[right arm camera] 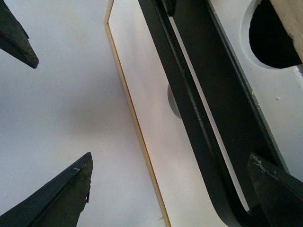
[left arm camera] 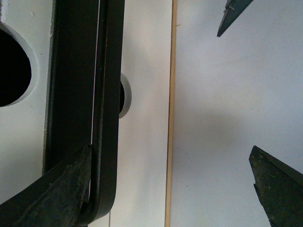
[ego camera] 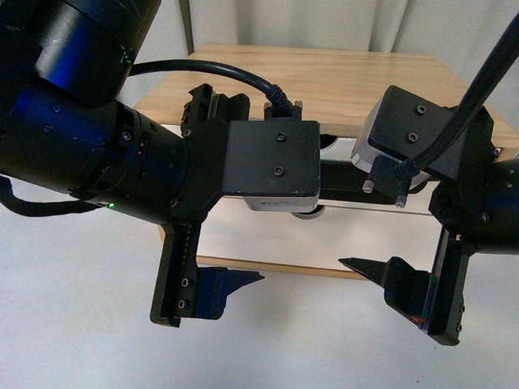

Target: Pull drawer

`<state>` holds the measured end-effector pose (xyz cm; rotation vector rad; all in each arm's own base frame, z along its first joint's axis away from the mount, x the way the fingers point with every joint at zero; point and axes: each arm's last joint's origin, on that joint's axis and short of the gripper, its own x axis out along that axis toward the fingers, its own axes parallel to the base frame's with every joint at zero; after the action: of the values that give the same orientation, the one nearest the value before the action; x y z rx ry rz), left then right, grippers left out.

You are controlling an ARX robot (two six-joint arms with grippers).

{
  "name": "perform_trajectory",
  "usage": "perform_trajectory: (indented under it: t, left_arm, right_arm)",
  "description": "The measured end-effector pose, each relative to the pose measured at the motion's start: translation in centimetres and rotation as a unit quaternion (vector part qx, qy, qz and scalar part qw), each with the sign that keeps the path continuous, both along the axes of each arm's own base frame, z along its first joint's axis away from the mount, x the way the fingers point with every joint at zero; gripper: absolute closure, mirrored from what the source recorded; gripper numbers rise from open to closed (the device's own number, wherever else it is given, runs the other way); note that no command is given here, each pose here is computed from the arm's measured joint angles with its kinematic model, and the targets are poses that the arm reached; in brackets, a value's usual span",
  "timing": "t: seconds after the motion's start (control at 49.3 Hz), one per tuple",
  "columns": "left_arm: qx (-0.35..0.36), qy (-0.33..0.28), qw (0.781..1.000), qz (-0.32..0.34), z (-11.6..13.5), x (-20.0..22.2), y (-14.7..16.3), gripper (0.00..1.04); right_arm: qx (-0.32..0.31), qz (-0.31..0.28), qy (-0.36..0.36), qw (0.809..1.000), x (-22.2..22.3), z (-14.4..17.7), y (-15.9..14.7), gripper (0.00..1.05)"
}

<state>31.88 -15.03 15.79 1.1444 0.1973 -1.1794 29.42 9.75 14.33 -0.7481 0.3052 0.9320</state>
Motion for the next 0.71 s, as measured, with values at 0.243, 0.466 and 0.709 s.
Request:
perform_trajectory:
  t: [0.243, 0.466, 0.709]
  left_arm:
    - [0.007, 0.003, 1.0, 0.004, -0.36, 0.08, 0.0, 0.06]
    - [0.016, 0.001, 1.0, 0.002, -0.37, 0.09, 0.03, 0.06]
    - [0.03, -0.003, 1.0, -0.001, -0.46, 0.23, -0.16, 0.06]
  right_arm:
    - [-0.006, 0.006, 0.008, 1.0, 0.01, -0.13, 0.39, 0.09]
    - [-0.017, 0.017, 0.02, 1.0, 0.16, -0.11, 0.72, 0.09]
    - [-0.037, 0.024, 0.019, 0.999, 0.39, -0.29, 0.81, 0.09]
